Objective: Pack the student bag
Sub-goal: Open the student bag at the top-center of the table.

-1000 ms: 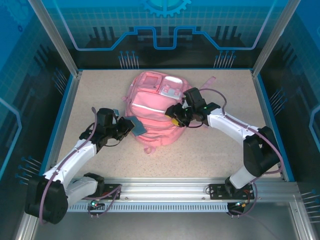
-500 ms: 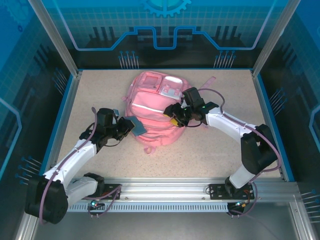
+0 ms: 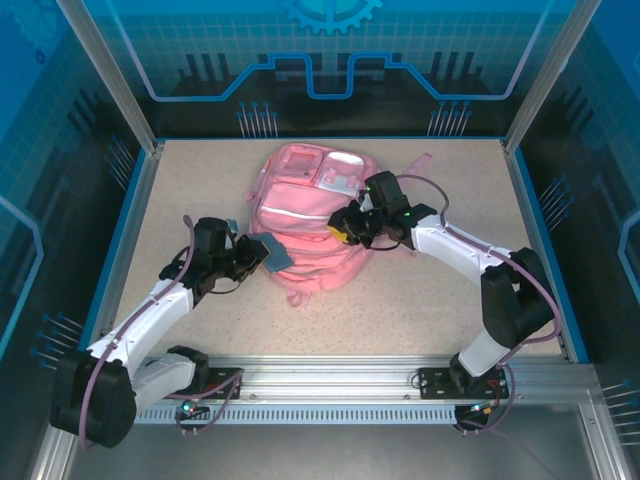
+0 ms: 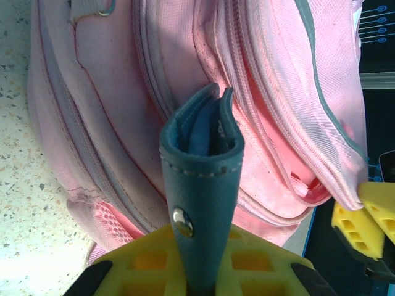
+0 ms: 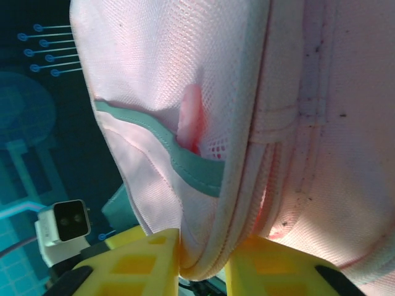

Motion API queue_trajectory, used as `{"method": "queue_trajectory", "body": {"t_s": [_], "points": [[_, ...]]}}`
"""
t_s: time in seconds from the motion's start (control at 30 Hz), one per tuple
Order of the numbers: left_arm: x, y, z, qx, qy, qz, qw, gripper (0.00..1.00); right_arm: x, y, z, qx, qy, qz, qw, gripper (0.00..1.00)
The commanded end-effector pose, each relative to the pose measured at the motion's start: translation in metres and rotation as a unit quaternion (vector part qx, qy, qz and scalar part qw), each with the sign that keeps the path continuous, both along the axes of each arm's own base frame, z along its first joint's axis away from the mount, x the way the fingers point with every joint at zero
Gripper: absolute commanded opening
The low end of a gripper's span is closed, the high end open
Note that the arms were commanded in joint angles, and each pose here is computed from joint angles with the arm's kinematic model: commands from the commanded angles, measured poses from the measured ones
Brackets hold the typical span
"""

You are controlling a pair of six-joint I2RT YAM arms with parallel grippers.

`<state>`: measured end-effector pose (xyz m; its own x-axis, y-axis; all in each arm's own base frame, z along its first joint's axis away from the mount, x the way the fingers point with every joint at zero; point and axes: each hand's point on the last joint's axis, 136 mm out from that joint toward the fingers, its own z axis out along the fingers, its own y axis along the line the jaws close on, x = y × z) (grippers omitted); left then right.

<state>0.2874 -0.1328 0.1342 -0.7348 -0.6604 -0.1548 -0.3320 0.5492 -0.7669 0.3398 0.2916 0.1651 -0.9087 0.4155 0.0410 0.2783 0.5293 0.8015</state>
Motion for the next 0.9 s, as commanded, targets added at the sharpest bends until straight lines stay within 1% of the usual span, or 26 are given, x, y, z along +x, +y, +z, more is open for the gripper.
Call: {"method": "queue_trajectory", "body": {"t_s": [0.0,0.13,0.23,0.33,0.43,0.57,0.73,0.87], "points": [[-0.002,0.001,-0.003,-0.004,0.005,0.0,1.0,0.09,0.009,0.006,0.034,0.057,-0.042,-0.002,0.998,0.22],[-0.002,-0.002,0.01,-0.014,-0.018,-0.005,1.0,0.09,0.012,0.007,0.037,0.091,-0.038,-0.012,0.995,0.15],[0.002,-0.01,0.034,-0.049,-0.06,-0.015,0.997,0.09,0.016,0.009,0.045,0.121,-0.045,-0.018,0.991,0.11],[0.004,-0.02,0.052,-0.085,-0.08,-0.029,0.993,0.1,0.02,0.01,0.054,0.153,-0.054,-0.027,0.986,0.09],[0.005,-0.025,0.053,-0.106,-0.069,-0.034,0.991,0.1,0.023,0.008,0.065,0.179,-0.071,-0.036,0.981,0.07],[0.006,-0.026,0.05,-0.112,-0.063,-0.03,0.991,0.1,0.024,0.001,0.07,0.2,-0.082,-0.051,0.975,0.05],[0.006,-0.03,0.04,-0.132,-0.035,-0.029,0.99,0.1,0.025,-0.004,0.073,0.216,-0.086,-0.061,0.971,0.05],[0.011,-0.034,0.042,-0.142,-0.037,-0.034,0.989,0.1,0.024,-0.004,0.074,0.218,-0.085,-0.059,0.971,0.05]]}}
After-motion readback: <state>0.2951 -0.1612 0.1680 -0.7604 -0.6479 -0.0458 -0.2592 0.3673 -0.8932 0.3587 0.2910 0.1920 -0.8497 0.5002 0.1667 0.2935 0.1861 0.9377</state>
